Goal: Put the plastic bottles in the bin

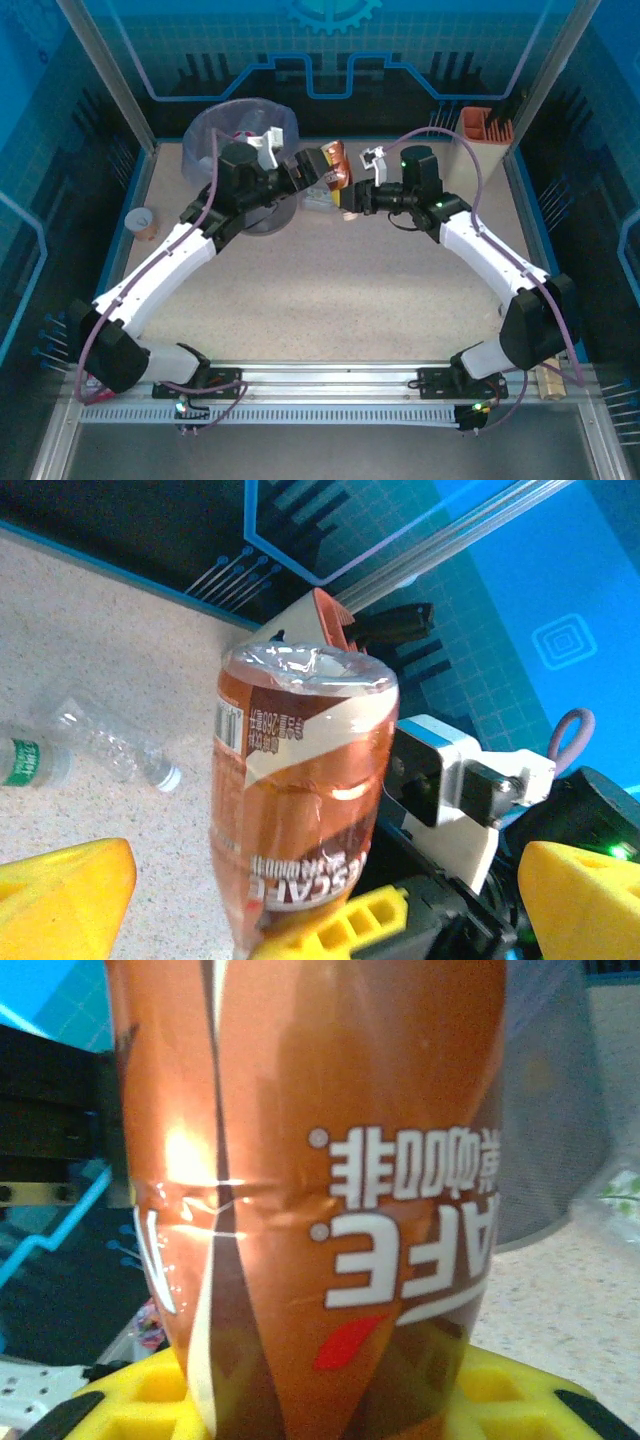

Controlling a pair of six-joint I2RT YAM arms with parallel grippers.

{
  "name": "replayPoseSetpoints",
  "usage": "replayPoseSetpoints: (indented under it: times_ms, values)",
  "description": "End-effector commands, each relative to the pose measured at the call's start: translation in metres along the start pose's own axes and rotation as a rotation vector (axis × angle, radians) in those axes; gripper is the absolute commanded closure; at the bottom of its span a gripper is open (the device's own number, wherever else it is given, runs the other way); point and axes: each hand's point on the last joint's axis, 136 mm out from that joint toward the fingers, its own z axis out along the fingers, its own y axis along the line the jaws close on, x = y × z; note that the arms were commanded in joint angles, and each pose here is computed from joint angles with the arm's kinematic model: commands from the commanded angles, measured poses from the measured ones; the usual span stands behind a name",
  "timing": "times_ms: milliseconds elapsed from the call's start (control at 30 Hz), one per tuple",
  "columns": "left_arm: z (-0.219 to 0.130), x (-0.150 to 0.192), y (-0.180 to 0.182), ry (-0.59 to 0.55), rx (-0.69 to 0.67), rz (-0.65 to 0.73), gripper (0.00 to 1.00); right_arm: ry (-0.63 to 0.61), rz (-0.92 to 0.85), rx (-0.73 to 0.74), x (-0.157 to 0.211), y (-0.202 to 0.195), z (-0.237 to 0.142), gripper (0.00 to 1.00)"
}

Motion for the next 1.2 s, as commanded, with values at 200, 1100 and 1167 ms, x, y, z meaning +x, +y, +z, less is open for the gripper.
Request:
replayPoseSetpoints:
  times_ms: [200, 1100, 1167]
  values:
    - [0.026, 0.010, -0.009, -0.006, 0.014, -0.014, 0.01, -0.029, 0.023, -0.130, 0.003, 0.035, 0.008, 0.79]
    - [0.030, -0.016, -0.005, -0.070, -0.079, 0.070, 0.49, -0.034, 0.006, -0.071, -0.003, 0.032, -0.041, 0.00]
    - [0.026, -0.027, -0.009, -0.093, -0.082, 0.098, 0.49, -0.047, 0.003, -0.029, -0.004, 0.027, -0.056, 0.00]
